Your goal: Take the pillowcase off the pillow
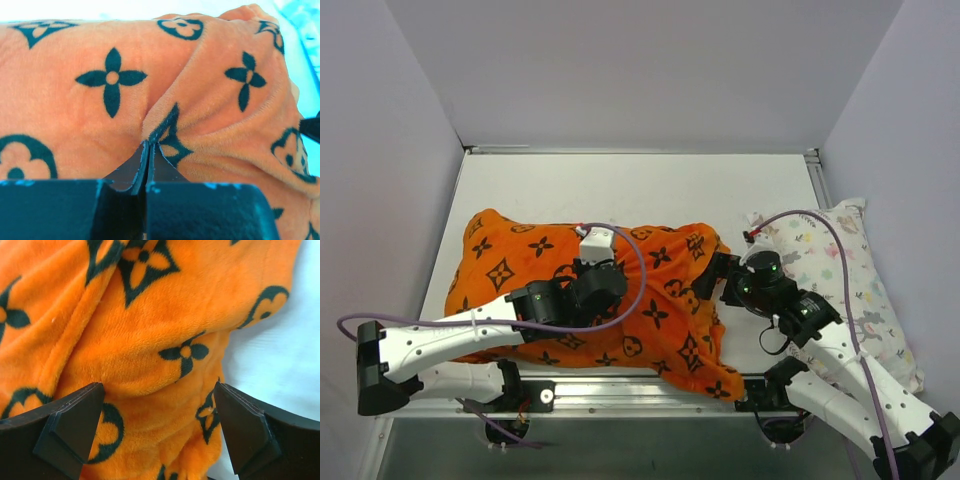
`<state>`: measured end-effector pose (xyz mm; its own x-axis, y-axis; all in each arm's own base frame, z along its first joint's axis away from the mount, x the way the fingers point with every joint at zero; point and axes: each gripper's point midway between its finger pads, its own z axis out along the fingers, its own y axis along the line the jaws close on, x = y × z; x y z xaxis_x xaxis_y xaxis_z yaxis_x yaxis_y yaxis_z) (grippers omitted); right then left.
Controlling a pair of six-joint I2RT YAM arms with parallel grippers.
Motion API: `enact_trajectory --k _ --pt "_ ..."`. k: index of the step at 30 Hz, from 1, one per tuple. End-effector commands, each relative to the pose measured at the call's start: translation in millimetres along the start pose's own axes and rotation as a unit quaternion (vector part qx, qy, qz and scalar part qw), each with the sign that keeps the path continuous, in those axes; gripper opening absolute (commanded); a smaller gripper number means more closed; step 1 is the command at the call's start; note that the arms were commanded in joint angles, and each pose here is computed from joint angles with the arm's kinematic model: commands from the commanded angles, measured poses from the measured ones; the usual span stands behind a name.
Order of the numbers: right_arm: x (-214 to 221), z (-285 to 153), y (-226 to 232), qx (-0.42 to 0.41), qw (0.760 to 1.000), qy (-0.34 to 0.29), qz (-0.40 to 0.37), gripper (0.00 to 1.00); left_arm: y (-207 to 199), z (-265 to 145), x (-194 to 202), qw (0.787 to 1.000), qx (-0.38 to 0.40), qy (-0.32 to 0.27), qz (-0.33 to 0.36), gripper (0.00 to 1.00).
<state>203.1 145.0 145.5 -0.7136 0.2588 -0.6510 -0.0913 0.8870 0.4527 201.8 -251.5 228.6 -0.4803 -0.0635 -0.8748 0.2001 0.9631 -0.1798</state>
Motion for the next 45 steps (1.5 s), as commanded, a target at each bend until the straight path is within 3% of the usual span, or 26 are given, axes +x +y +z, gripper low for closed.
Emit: enact_trajectory --k 1,12,17,19,20,21,23,24,28,31,33,40,42,43,44,45 --pt "-2.1 9.7 38.1 -0.075 0.997 0.007 -0.003 0.97 34.2 -0.3 2.9 0.999 -0.045 -0.002 0.002 0.00" --pt "13.8 12.4 84.7 -0.194 0.981 0.005 0.001 1.00 42.7 6.5 18.9 0.999 -0.037 0.013 -0.009 0.00" --pt "26.3 18.1 100.2 -0.194 0.981 0.013 -0.026 1.00 34.6 6.9 22.5 1.000 -0.015 0.021 -0.007 0.00" --pt "34.1 25.9 100.9 -0.182 0.983 0.023 -0.030 0.86 27.8 7.6 22.0 1.000 0.000 0.021 -0.006 0.00" --pt "32.1 29.0 99.2 -0.172 0.985 0.018 -0.022 0.73 22.2 6.7 22.3 1.000 0.014 0.027 -0.005 0.00" --pt "32.0 30.9 98.8 -0.168 0.985 0.018 -0.017 0.43 16.2 5.1 21.0 0.999 0.028 0.029 -0.004 0.00" --pt "28.0 30.6 103.1 -0.173 0.985 0.010 -0.002 0.24 0.0 -0.1 14.0 0.998 0.061 0.026 0.002 0.00" --pt "26.8 30.6 103.7 -0.172 0.985 0.008 0.001 0.22 -6.1 -2.9 11.4 0.997 0.073 0.024 0.005 0.25" --pt "21.0 29.3 113.0 -0.178 0.984 0.008 0.011 0.17 -43.5 -22.4 -4.7 0.990 0.141 0.004 0.020 0.80" --pt "18.5 29.9 117.7 -0.185 0.983 0.007 0.024 0.06 -71.6 -32.6 -4.8 0.984 0.179 0.003 0.023 0.94" --pt "19.0 30.2 121.3 -0.195 0.980 0.006 0.028 0.02 -82.9 -33.5 -3.5 0.983 0.182 0.004 0.024 0.97" --pt "15.4 26.8 121.9 -0.201 0.979 -0.006 0.042 0.02 -90.2 -2.5 6.6 0.993 0.114 -0.009 -0.017 0.97" --pt "13.7 24.4 121.0 -0.202 0.978 -0.012 0.042 0.03 -83.3 3.4 7.0 0.996 0.084 -0.013 -0.028 0.91" --pt "14.9 24.9 117.9 -0.196 0.980 -0.011 0.041 0.03 -81.7 5.2 5.4 0.997 0.071 -0.016 -0.032 0.84" --pt "13.9 25.7 114.7 -0.188 0.981 -0.014 0.040 0.04 -74.2 7.3 3.1 0.998 0.050 -0.026 -0.035 0.58" --pt "13.5 24.5 112.6 -0.183 0.982 -0.016 0.040 0.04 -69.5 7.6 4.3 0.998 0.040 -0.026 -0.035 0.39"
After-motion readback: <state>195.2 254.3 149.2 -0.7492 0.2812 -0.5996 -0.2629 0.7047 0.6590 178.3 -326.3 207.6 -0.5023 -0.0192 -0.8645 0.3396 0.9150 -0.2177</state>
